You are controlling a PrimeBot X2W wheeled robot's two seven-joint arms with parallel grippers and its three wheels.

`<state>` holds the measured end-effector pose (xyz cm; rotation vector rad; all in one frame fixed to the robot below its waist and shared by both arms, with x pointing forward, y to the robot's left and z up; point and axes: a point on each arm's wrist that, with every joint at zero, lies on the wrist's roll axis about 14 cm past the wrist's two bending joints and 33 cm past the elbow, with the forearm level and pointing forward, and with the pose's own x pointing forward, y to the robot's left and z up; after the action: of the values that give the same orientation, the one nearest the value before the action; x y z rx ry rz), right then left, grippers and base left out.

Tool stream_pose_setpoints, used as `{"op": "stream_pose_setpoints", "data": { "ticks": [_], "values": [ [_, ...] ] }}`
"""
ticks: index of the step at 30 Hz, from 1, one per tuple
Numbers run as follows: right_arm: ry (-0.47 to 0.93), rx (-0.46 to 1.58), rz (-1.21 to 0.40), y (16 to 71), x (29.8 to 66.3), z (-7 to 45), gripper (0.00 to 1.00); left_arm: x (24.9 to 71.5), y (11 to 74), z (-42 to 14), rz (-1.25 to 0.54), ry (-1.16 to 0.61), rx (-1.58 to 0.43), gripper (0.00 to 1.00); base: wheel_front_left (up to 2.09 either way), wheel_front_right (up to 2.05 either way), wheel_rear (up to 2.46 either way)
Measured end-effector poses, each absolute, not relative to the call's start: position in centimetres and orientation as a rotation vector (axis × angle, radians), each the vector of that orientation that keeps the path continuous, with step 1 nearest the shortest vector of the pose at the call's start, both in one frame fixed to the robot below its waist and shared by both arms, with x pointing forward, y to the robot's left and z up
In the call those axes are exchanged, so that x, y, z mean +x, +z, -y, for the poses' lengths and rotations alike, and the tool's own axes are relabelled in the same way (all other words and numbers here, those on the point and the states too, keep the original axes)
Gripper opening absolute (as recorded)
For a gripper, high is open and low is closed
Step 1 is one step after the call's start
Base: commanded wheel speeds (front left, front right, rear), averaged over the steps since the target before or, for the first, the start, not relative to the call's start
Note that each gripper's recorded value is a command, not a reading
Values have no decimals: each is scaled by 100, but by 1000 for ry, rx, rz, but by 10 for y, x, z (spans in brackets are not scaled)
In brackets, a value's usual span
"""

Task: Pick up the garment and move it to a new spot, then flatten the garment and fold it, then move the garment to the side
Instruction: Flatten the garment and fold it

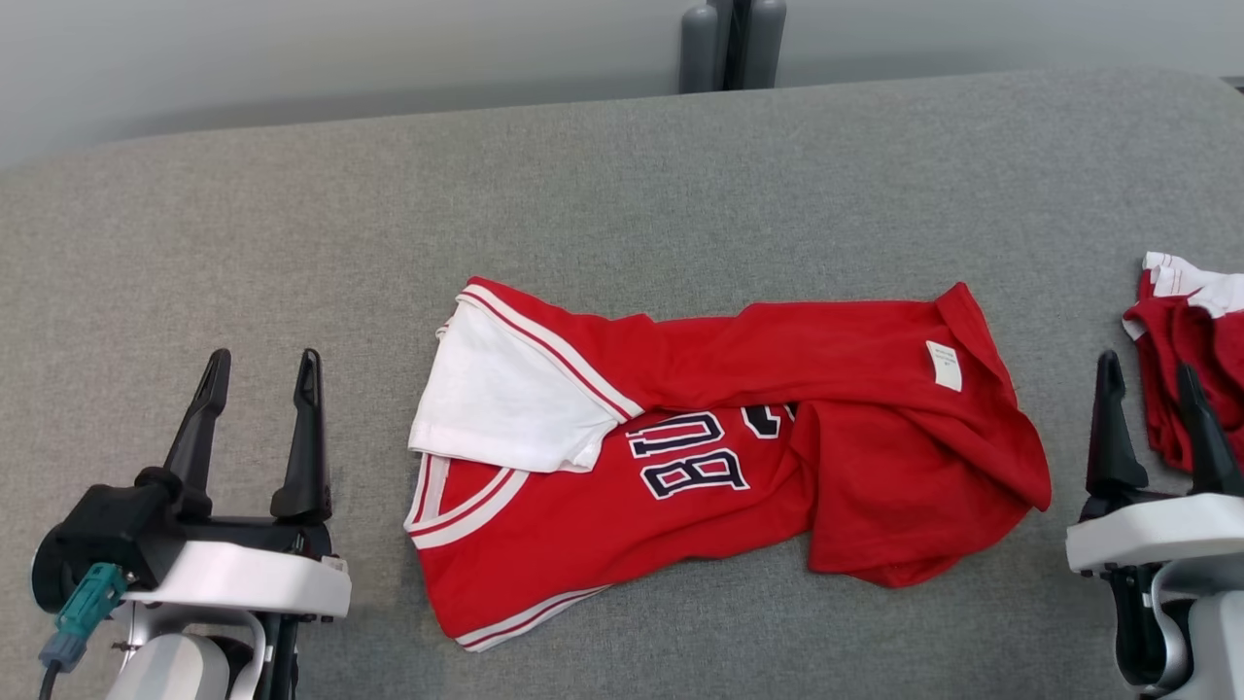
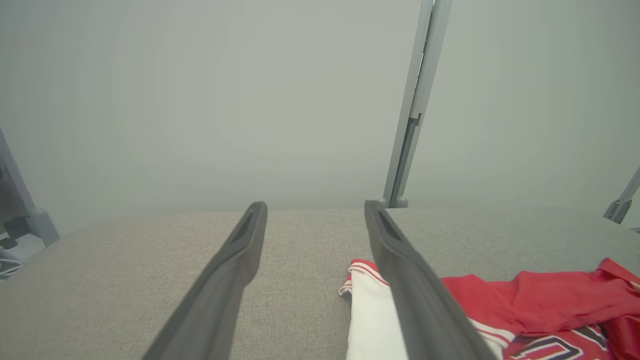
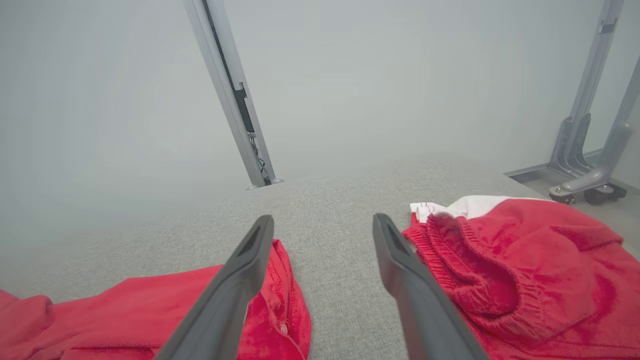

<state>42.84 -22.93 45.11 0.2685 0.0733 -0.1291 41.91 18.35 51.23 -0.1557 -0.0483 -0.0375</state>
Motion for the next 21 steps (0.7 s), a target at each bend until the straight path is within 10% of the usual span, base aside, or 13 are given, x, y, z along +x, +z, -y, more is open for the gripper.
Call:
{"op": "stream_pose_setpoints", "data": {
  "ticks": [21],
  "values": [
    [103, 71, 40, 527, 382, 169, 100, 381, 525, -178, 59, -43, -154, 100, 0, 0, 0]
  ]
}}
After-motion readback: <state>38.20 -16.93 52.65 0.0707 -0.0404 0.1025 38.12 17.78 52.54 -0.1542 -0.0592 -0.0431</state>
